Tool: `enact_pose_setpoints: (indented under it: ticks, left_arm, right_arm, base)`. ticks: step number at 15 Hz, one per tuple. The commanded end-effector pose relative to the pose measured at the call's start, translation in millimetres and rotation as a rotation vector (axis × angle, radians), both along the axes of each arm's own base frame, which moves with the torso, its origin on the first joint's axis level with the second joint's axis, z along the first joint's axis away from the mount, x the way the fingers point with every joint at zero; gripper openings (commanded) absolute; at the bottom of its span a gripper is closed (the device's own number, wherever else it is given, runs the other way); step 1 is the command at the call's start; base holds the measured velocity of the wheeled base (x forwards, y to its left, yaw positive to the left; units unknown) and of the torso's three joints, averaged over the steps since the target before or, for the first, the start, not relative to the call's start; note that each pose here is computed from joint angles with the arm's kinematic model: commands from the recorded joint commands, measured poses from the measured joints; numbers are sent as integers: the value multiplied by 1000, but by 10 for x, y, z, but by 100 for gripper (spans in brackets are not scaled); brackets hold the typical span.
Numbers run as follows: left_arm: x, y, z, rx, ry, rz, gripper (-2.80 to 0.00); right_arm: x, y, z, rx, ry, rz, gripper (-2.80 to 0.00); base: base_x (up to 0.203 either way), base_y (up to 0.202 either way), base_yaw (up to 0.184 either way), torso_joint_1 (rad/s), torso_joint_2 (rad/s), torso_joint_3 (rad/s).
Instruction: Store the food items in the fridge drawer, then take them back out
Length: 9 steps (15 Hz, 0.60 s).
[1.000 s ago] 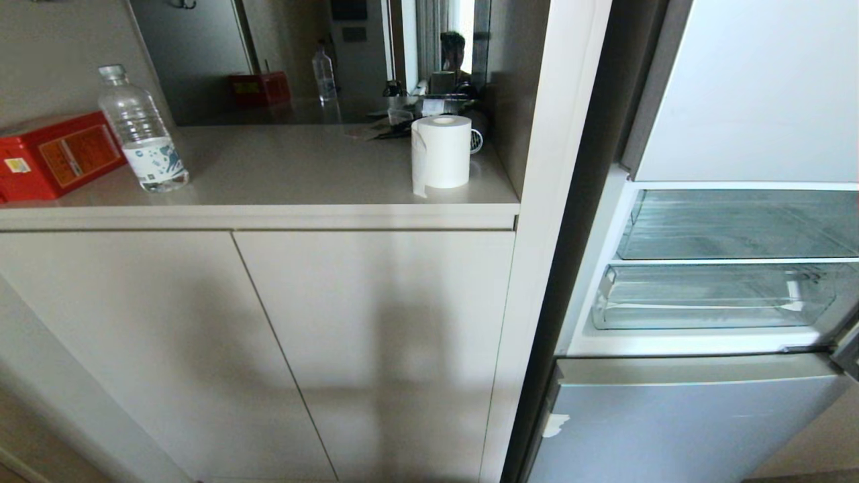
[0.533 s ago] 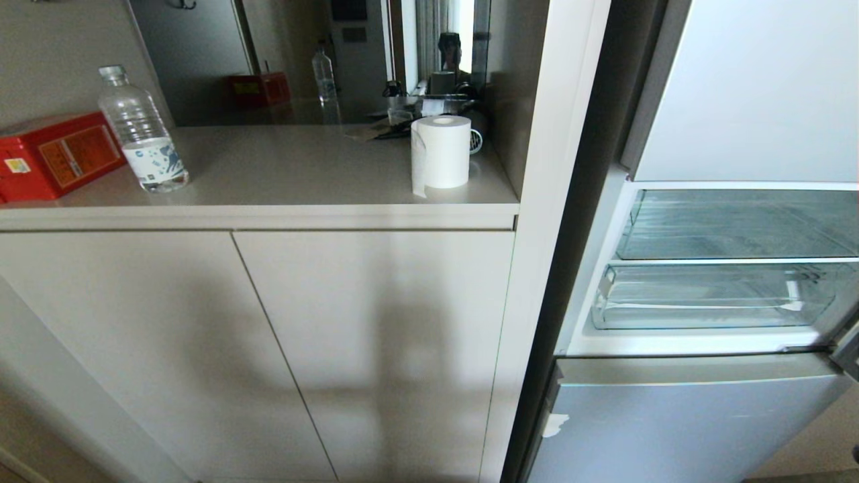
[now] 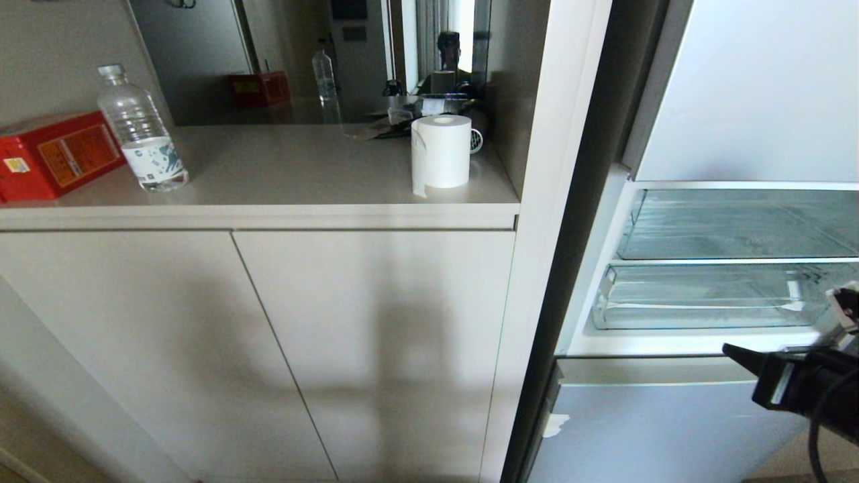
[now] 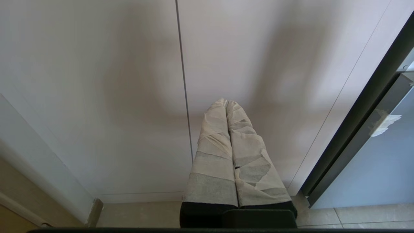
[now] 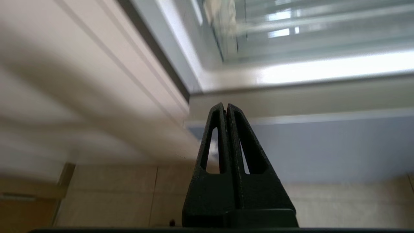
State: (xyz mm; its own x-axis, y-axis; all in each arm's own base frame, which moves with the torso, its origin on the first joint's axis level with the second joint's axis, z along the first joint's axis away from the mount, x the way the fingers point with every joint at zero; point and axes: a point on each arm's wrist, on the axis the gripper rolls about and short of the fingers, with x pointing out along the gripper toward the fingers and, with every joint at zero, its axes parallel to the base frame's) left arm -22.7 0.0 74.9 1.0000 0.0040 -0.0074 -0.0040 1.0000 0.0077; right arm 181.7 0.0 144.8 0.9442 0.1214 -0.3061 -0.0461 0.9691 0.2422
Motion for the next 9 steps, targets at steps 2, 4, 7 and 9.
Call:
enact_pose_setpoints:
  ticks: [2, 4, 7, 9]
  left_arm:
    - [0, 0, 0, 0, 0, 1, -280]
    - [0, 0, 0, 0, 0, 1, -280]
    - [0, 0, 0, 0, 0, 1, -280]
    - [0, 0, 0, 0, 0, 1, -280]
  right_arm:
    - [641, -3, -331, -19, 61, 15, 0]
    - [806, 1, -396, -67, 45, 39, 0]
    - [1008, 5, -502, -84, -36, 54, 0]
    - [1071, 9, -566, -118, -86, 64, 0]
  base:
    - [0, 0, 0, 0, 0, 0]
    - [0, 0, 0, 0, 0, 0]
    - [0, 0, 0, 0, 0, 0]
    - [0, 0, 0, 0, 0, 0]
